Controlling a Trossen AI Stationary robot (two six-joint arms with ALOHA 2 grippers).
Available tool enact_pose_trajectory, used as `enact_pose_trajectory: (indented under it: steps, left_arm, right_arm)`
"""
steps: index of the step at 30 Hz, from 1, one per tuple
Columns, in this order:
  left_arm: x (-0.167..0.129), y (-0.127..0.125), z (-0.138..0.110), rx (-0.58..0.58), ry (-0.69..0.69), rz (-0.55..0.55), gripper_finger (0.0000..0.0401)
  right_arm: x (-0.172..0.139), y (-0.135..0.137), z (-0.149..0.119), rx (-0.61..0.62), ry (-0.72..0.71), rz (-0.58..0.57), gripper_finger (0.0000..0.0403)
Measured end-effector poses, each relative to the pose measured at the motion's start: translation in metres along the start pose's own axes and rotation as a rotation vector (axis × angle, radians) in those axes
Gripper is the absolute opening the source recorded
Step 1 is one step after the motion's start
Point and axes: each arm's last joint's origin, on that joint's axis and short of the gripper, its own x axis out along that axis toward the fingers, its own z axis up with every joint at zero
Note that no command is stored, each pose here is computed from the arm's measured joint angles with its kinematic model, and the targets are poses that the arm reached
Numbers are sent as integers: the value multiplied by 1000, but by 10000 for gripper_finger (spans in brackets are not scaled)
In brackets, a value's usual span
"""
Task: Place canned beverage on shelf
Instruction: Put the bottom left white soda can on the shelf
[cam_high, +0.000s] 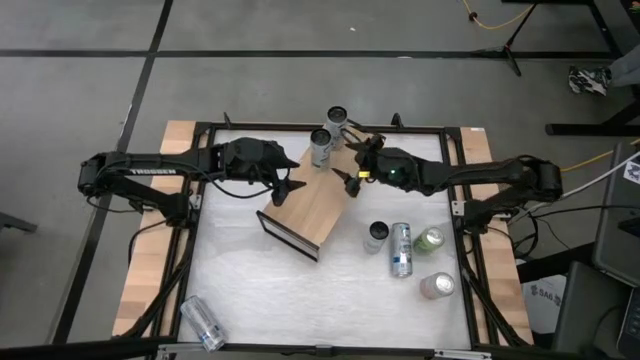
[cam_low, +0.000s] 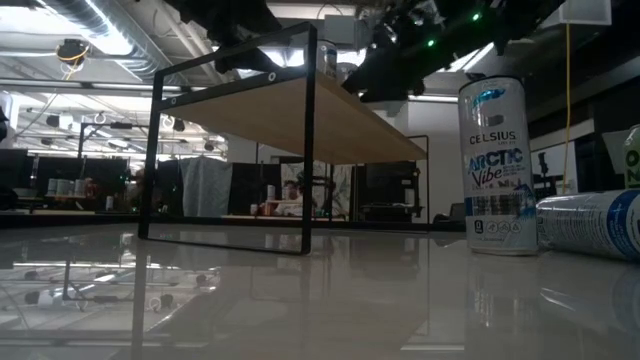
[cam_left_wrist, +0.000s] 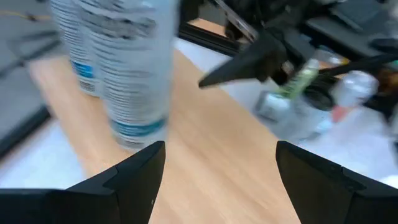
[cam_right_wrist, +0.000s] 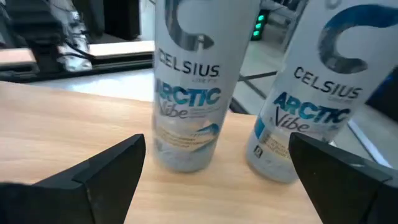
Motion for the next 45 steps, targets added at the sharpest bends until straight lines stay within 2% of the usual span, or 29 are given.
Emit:
enact_pose_trajectory:
  steps: [2, 5, 9, 13, 16, 19, 23, 27, 32, 35, 45]
  left_arm:
    - [-2, -3, 0, -93, 17, -57, 299]
    - [-8, -8, -3, -291, 78, -137, 299]
    - [-21, -20, -18, -561, 282, -195, 299]
    - [-38, -40, -36, -835, 535, -206, 298]
    - [-49, -61, -49, -996, 705, -200, 298]
    - [-60, -85, -62, -1098, 838, -178, 298]
    - [-74, -114, -82, -1204, 967, -87, 298]
    - [-87, -136, -102, -1285, 1096, 23, 298]
    - [-101, -157, -132, -1305, 1248, 223, 298]
    - [-107, -168, -151, -1275, 1289, 325, 298]
    - [-112, -193, -204, -1082, 1350, 482, 298]
  right_arm:
    - [-9, 2, 4, 32, -2, 32, 386]
    - [-25, 10, 7, 37, 20, 94, 386]
    - [-41, 27, 7, 8, 48, 164, 386]
    - [-51, 45, 7, -17, 47, 234, 386]
    - [-56, 56, 6, -32, 45, 275, 386]
    - [-61, 65, 4, -46, 45, 310, 386]
    - [-68, 76, 3, -60, 41, 351, 386]
    - [-74, 84, 2, -73, 37, 388, 386]
    - [-82, 94, 1, -88, 33, 431, 386]
    - [-85, 98, 1, -95, 32, 449, 386]
    - [-93, 107, -1, -109, 28, 490, 386]
